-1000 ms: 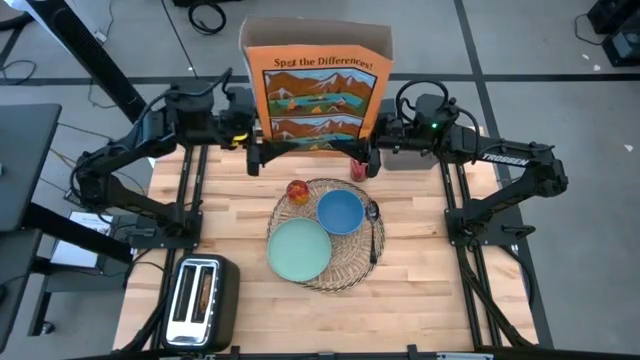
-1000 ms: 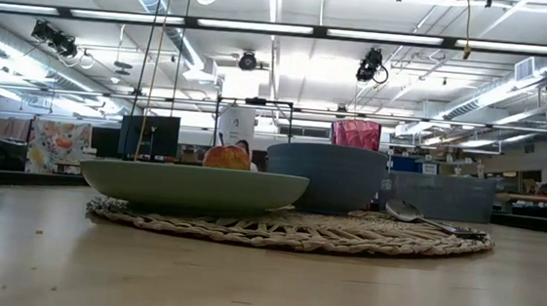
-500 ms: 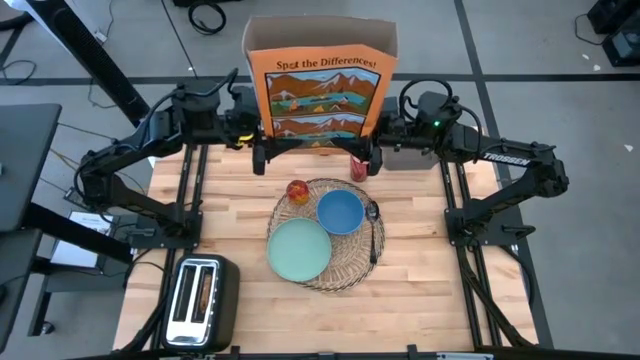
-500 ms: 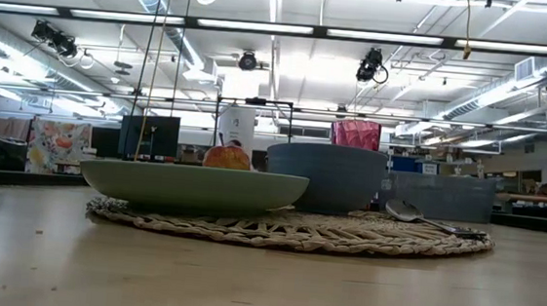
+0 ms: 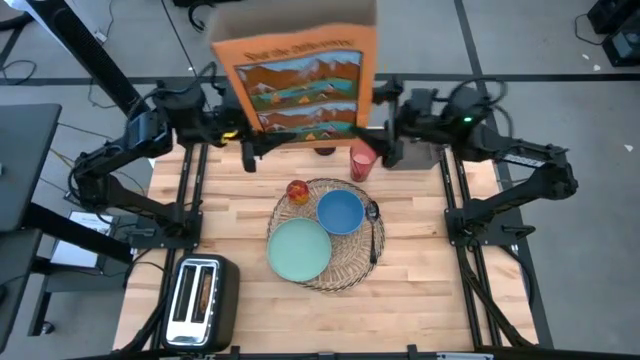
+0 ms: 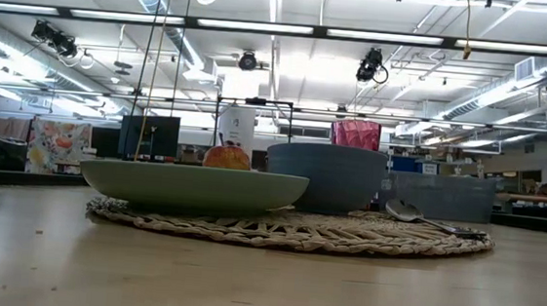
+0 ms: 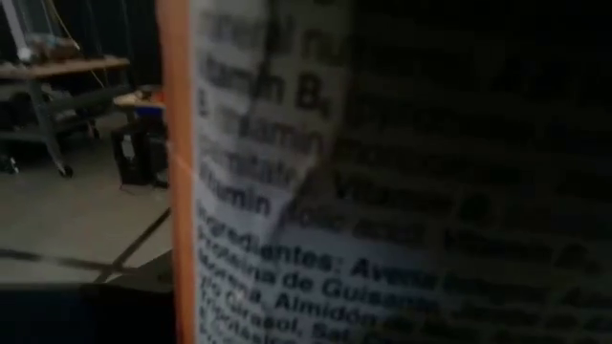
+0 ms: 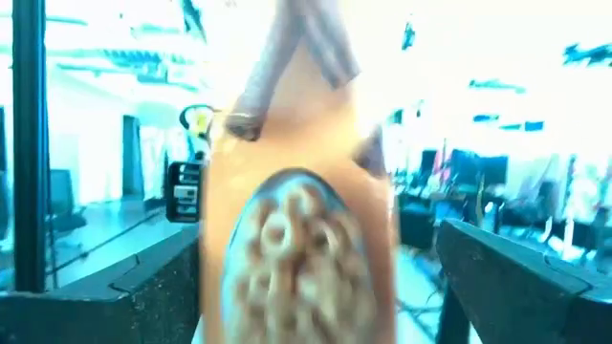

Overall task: Arrange a breakfast setting
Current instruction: Pour the cereal from the orange cereal box into the blue bowl

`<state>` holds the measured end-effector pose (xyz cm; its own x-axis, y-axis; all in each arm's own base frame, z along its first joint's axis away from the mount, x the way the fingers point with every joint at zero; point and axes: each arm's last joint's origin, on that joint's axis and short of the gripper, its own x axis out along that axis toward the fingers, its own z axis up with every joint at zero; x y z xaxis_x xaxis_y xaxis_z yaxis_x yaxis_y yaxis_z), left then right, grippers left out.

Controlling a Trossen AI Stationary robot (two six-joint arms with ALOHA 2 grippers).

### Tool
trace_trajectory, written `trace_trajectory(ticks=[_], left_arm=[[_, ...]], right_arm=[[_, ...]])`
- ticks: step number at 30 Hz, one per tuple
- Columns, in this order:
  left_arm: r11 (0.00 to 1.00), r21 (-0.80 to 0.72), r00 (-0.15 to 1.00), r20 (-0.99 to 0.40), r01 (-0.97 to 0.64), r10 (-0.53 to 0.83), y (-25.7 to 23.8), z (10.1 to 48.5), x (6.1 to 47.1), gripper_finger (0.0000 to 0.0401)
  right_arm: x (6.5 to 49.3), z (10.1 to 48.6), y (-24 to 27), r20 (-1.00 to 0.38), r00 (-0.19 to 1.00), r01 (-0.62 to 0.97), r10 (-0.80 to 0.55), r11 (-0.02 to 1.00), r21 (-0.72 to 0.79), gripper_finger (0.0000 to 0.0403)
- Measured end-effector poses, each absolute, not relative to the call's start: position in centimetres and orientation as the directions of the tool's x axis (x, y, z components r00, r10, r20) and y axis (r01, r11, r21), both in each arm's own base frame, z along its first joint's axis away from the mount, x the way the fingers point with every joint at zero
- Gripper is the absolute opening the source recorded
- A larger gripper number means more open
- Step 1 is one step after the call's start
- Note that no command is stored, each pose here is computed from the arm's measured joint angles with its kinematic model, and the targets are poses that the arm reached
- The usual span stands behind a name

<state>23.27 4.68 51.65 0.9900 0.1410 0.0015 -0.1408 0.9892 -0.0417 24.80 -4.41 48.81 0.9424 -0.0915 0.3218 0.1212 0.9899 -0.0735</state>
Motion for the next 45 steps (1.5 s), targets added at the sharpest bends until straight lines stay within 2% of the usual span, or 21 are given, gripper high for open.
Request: trace_trajectory(ticks=[5,9,12,19,23,28,32,45], left_arm=[[0.987,-0.061,0.984,0.088,-0.149,0.155,4.5,52.8,22.3,0.0287],[0.988,-0.057,0.973,0.177,-0.141,0.149,4.4,53.7,21.9,0.0287],[0.989,-0.053,0.954,0.262,-0.139,0.148,4.4,54.6,21.8,0.0287],[0.99,-0.046,0.917,0.372,-0.136,0.143,4.3,55.6,21.4,0.0287],[0.99,-0.047,0.922,0.36,-0.135,0.143,4.4,55.4,21.9,0.0287],[0.989,-0.056,0.94,0.309,-0.137,0.148,4.8,54.4,23.7,0.0286],[0.989,-0.057,0.941,0.304,-0.137,0.148,4.9,54.2,24.3,0.0286],[0.986,-0.055,0.941,0.297,-0.155,0.164,5.0,54.0,24.7,0.0286]], right_arm=[[21.6,50.2,-4.3,0.358,0.926,0.163,-0.125,0.983,-0.08,0.0387],[20.6,49.8,-4.6,0.275,0.949,0.177,-0.154,0.982,-0.063,0.0374],[21.1,48.6,-4.9,0.24,0.958,0.17,-0.154,0.984,-0.045,0.036],[25.2,44.2,-5.8,0.314,0.939,0.128,-0.143,0.989,0.067,0.035],[28.4,42.2,-6.2,0.395,0.914,0.049,-0.091,0.992,0.116,0.0358],[31.8,41.5,-6.3,0.529,0.847,-0.001,-0.048,0.996,0.092,0.0368],[32.4,42.6,-6.1,0.635,0.772,-0.016,-0.021,0.999,0.052,0.0376],[31.4,45.3,-5.7,0.706,0.707,-0.042,0.046,0.999,-0.024,0.038]])
